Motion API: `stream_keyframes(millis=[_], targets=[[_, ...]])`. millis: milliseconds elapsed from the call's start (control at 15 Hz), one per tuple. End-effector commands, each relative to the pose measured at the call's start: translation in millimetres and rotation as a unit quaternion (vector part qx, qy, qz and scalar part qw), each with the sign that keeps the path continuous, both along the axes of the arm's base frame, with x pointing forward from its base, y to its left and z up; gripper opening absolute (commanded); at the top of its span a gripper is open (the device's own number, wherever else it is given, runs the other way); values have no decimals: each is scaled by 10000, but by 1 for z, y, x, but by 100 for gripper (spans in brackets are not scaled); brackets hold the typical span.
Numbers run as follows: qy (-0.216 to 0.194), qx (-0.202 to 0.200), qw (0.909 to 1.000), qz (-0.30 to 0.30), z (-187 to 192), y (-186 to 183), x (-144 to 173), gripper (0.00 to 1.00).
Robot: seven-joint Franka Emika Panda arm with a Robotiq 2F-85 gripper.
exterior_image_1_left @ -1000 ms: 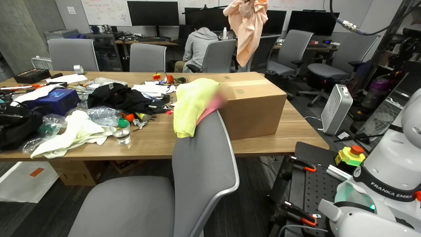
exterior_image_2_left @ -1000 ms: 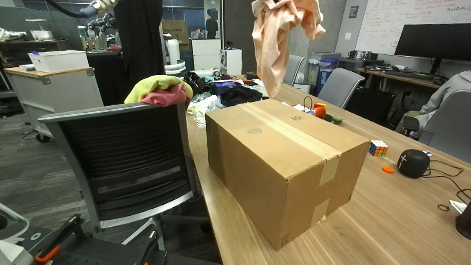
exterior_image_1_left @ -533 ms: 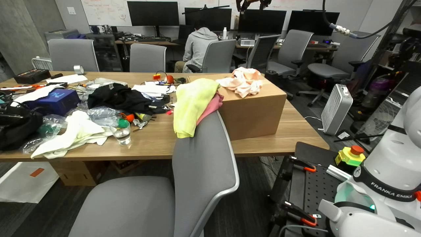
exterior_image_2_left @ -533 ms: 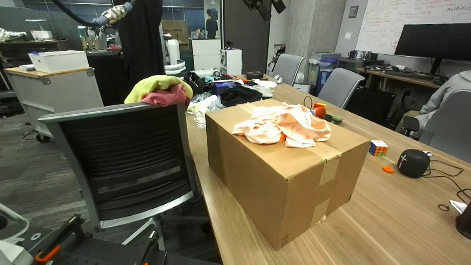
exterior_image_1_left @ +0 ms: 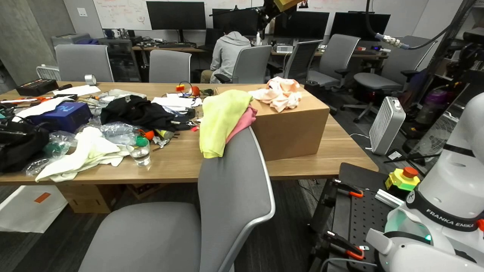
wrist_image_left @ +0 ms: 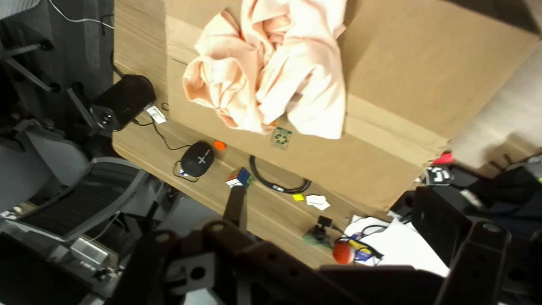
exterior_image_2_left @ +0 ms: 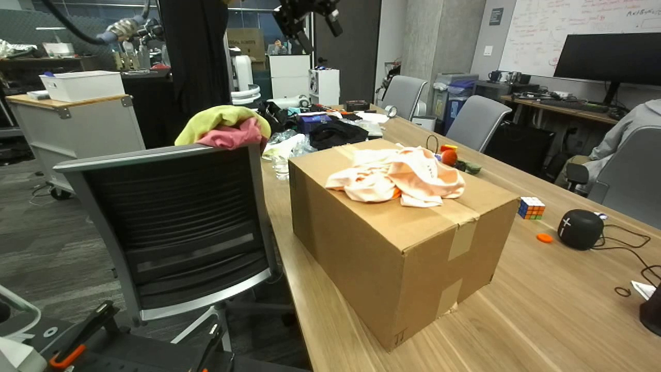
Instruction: Move the orange and green shirts from the chair to the box
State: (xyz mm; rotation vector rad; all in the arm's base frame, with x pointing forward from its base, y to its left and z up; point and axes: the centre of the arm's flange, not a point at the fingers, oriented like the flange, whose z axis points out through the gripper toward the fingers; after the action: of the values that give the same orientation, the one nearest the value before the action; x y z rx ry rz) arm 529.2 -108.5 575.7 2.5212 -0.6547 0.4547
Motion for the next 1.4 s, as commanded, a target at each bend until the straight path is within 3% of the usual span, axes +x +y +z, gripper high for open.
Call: stream_keyframes(millis=[0,267,800,1067,1333], targets=[[377,336,9949,872,8,49,-10,100],[688,1011,9766,1769,-2,98,-21,100],[1681,1655,9186,3172,-63,176,-47,100],[1960,1718,9058,3340,-90,196,-50,100],[2056,1721,8997,3444,-106,208,-50,100]])
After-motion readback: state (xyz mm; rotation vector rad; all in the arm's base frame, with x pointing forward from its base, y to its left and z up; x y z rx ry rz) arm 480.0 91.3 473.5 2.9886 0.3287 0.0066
